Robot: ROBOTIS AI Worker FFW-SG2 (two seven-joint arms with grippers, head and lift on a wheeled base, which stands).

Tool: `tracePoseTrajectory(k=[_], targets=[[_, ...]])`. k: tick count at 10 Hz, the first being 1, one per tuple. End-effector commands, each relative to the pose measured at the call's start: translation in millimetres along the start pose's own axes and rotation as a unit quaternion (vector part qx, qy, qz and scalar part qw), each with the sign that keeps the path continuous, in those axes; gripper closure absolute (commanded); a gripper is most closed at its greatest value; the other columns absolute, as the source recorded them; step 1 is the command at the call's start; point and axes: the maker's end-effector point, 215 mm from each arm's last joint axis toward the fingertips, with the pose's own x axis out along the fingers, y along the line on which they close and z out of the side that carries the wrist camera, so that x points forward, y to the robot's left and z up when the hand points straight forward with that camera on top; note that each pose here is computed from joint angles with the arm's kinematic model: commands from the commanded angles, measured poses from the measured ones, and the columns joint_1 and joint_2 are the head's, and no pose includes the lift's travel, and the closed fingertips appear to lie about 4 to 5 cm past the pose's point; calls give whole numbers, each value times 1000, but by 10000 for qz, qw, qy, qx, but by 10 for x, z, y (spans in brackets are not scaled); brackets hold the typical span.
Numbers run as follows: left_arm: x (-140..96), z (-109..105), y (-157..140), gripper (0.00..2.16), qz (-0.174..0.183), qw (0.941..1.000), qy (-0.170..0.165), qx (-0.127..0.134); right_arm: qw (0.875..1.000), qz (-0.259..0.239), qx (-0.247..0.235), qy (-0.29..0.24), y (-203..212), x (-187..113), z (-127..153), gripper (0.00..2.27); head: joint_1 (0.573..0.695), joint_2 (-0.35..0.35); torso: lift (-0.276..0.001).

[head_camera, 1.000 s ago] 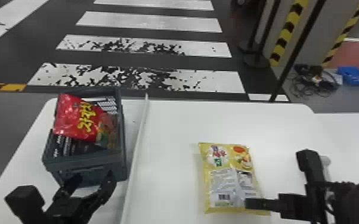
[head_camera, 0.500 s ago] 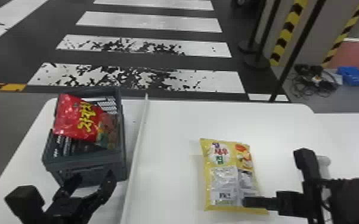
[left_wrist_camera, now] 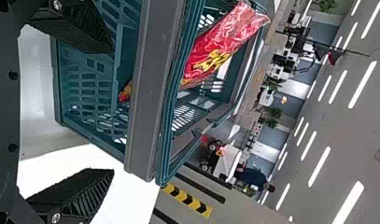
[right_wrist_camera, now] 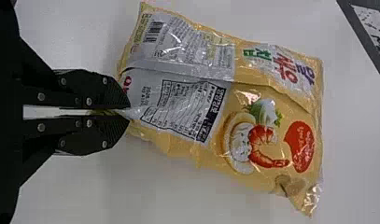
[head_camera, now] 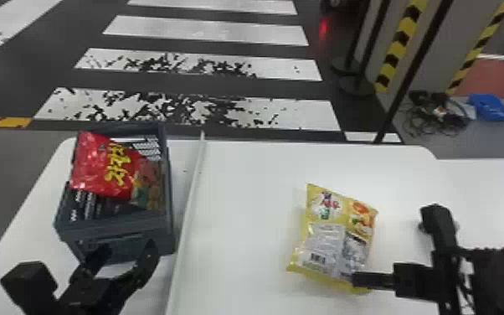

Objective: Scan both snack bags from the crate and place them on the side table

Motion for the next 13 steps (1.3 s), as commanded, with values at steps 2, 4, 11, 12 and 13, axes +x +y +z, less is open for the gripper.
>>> tracePoseTrajectory(k=[2,4,11,12,13], targets=[[-5,8,3,83,4,10000,-4,10,9989,127,185,-422,-63,-225,298,2263,695,-89,-95],[-15,9,3,83,2,10000,-2,19,9956,195,353,-845,-143,-473,610,2263,695,-113,-95],[-25,11,8,83,5,10000,7,28,9544,-746,1072,-2684,-1453,-1744,1511,2263,695,-285,-95],[-26,4,11,83,8,10000,14,25,9424,-892,1223,-2982,-1742,-1891,1575,2263,695,-333,-95],[-24,-1,24,83,18,10000,18,24,9308,-1025,1361,-3233,-2035,-2017,1633,2263,695,-350,-95]])
